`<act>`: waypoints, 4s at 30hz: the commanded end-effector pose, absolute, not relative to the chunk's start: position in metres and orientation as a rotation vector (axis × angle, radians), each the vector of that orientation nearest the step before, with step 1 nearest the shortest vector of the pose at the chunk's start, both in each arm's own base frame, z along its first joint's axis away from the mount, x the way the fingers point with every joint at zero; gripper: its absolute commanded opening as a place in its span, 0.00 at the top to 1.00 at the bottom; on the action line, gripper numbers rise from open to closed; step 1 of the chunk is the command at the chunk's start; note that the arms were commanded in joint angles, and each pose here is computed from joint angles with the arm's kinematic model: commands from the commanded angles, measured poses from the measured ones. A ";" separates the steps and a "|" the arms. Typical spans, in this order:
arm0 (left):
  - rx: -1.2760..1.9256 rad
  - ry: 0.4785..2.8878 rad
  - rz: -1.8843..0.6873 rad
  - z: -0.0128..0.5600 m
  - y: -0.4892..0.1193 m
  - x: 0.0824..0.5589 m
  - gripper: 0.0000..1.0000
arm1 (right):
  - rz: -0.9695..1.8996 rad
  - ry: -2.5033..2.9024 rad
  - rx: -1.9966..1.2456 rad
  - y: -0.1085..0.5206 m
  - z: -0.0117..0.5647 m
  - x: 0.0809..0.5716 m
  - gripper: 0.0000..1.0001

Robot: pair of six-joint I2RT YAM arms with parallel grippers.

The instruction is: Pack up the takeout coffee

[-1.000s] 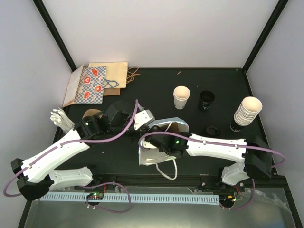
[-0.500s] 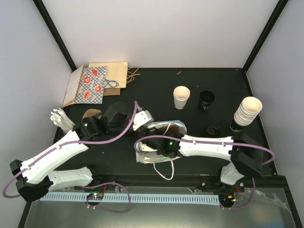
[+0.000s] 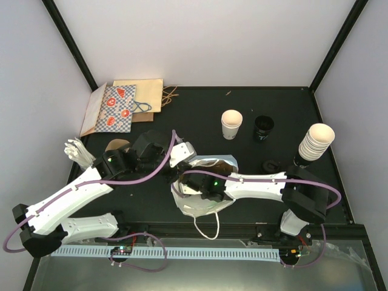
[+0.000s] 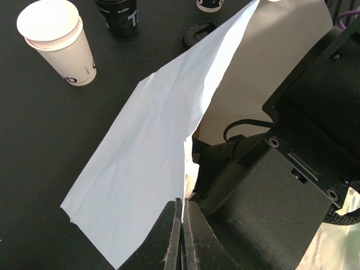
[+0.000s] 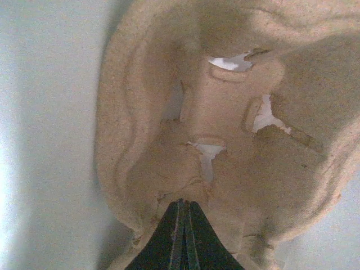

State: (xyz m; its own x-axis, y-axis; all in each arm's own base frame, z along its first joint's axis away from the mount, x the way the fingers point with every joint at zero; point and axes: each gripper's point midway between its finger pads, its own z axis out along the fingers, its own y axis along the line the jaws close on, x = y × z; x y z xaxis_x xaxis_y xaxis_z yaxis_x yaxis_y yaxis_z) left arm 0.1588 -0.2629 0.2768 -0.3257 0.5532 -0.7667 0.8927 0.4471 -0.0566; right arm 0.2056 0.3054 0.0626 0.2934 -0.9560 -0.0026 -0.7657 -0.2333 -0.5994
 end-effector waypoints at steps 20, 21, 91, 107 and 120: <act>1.206 1.987 -0.647 0.284 -0.268 0.157 0.99 | -0.481 1.498 -1.921 0.289 0.129 0.185 0.99; 1.203 1.985 -0.649 0.285 -0.268 0.156 0.98 | -0.463 1.504 -1.929 0.287 0.126 0.181 0.99; 1.035 2.142 -0.577 0.302 -0.271 0.195 0.99 | -0.232 1.465 -1.796 0.265 0.243 0.157 0.99; 0.930 2.220 -0.573 0.304 -0.268 0.215 0.99 | 0.131 1.387 -1.403 0.251 0.359 0.138 0.99; 0.733 2.314 -0.640 0.299 -0.249 0.270 0.98 | 0.209 1.636 -0.803 0.188 0.395 0.187 0.81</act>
State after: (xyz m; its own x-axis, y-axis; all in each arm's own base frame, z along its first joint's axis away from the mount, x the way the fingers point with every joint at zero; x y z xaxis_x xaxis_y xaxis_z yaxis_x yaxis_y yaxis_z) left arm 0.2552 -0.2500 0.2790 -0.6416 0.4026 -0.6529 0.6592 0.7246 -0.2011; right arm 0.1724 0.2096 0.3696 0.0837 -0.5648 -0.8210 -0.6910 0.5607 -0.4562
